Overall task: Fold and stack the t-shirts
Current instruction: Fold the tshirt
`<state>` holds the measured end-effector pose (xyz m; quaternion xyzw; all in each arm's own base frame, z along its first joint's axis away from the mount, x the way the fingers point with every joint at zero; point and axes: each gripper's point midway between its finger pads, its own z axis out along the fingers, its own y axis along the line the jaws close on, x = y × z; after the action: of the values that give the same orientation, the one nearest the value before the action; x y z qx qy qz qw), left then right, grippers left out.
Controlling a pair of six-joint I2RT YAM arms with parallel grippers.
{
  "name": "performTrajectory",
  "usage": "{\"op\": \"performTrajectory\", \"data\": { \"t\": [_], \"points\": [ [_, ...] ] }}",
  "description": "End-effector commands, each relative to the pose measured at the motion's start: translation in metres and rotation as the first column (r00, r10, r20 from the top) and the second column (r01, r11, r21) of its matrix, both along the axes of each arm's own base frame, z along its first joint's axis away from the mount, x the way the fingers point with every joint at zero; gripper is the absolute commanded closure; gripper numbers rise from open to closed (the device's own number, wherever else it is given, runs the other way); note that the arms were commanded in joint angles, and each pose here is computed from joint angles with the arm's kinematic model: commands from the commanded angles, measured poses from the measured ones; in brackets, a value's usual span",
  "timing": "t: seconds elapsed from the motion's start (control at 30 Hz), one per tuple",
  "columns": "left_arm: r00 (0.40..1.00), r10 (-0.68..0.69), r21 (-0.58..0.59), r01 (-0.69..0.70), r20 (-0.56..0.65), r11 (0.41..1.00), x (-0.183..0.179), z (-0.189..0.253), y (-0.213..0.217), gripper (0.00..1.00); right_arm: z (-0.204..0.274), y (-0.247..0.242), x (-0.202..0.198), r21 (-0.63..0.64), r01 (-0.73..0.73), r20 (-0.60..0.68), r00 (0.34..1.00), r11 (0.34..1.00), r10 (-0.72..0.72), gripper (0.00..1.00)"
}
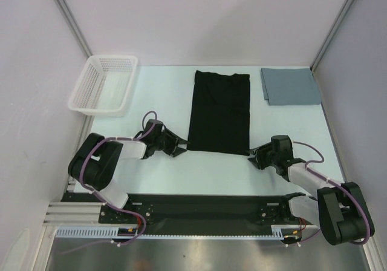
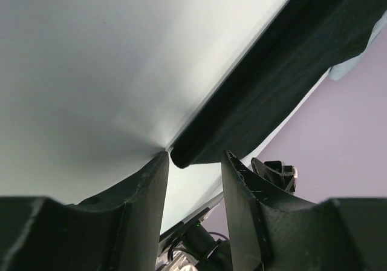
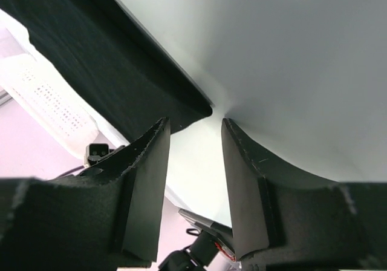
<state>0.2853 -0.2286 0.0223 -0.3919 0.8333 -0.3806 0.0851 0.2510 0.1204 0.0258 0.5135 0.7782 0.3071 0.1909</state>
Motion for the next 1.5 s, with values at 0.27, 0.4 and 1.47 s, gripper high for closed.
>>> {"op": "performTrajectory", "data": {
  "t": [0.27, 0.4, 1.47],
  "points": [
    [0.992, 0.003, 0.088, 0.008, -0.126, 0.996, -0.019, -0.031, 0.005, 0.54, -0.018, -0.015, 0.003, -0.056, 0.042, -0.066, 0.997, 0.998, -0.046, 0.63],
    [0.993, 0.010, 0.091, 0.000, -0.116, 0.996, -0.014, -0.031, 0.006, 0.61, -0.020, -0.015, 0.003, -0.058, 0.037, -0.074, 0.996, 0.998, -0.041, 0.65],
    [0.996, -0.081, 0.109, 0.085, -0.044, 0.990, -0.063, -0.021, 0.030, 1.00, -0.007, -0.001, -0.054, -0.114, -0.206, -0.046, 0.978, 0.972, 0.202, 1.00]
  ]
}}
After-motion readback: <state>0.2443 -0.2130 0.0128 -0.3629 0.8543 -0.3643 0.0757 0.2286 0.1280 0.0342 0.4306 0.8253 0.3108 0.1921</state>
